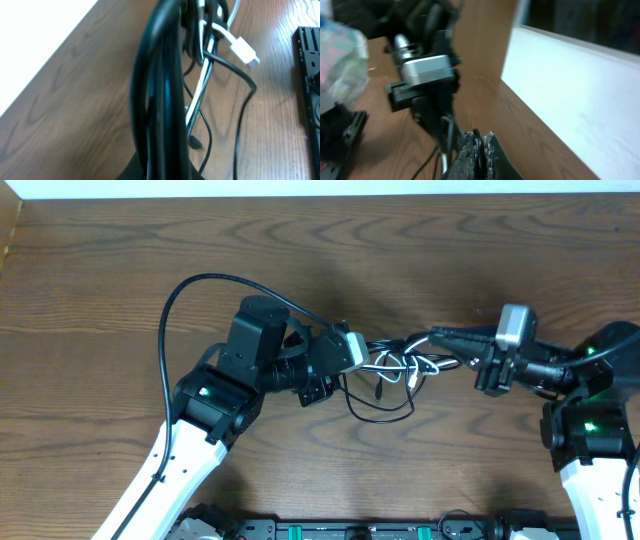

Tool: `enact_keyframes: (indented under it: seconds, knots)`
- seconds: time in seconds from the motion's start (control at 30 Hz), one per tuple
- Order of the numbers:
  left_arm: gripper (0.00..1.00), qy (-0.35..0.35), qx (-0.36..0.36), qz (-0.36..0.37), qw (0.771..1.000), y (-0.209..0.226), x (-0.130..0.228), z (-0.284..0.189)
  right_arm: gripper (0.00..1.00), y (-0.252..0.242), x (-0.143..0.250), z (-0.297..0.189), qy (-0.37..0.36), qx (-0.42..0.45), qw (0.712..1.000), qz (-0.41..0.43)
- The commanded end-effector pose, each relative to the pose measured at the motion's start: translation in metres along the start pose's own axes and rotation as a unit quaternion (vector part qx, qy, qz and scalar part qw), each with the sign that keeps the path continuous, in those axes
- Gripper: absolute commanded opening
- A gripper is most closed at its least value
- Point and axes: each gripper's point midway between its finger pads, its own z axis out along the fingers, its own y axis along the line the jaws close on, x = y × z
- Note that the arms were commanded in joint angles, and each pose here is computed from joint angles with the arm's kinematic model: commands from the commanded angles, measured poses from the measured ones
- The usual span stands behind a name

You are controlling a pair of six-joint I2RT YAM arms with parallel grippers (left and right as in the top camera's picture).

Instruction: Untangle cables

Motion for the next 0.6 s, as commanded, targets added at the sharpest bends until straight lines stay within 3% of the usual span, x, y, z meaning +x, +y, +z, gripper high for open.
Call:
enact_keyframes:
  seconds: [0.0, 0.2, 0.37, 0.47, 0.57]
  knots:
    - [0.08, 0.026, -0.005, -0.013, 1.0, 0.001, 0.013, 0.002, 0.01, -0.038, -0.01, -0.016, -0.01, 0.109, 0.99, 0.093]
    - [0.08, 0.04, -0.006, -0.02, 0.999, 0.0, 0.019, 0.002, 0.01, -0.055, -0.008, -0.031, -0.017, 0.152, 0.978, 0.141]
    - [0.07, 0.028, -0.014, -0.019, 0.999, 0.004, 0.013, 0.002, 0.01, -0.045, -0.008, -0.029, -0.013, 0.121, 0.982, 0.145]
    - [0.08, -0.019, -0.046, -0.048, 0.998, 0.021, -0.011, 0.001, 0.01, -0.03, -0.005, -0.026, -0.005, 0.079, 0.985, 0.156]
    - [0.08, -0.039, -0.139, -0.107, 0.984, 0.058, -0.02, -0.006, 0.01, -0.013, -0.005, -0.024, 0.0, 0.028, 0.987, 0.155]
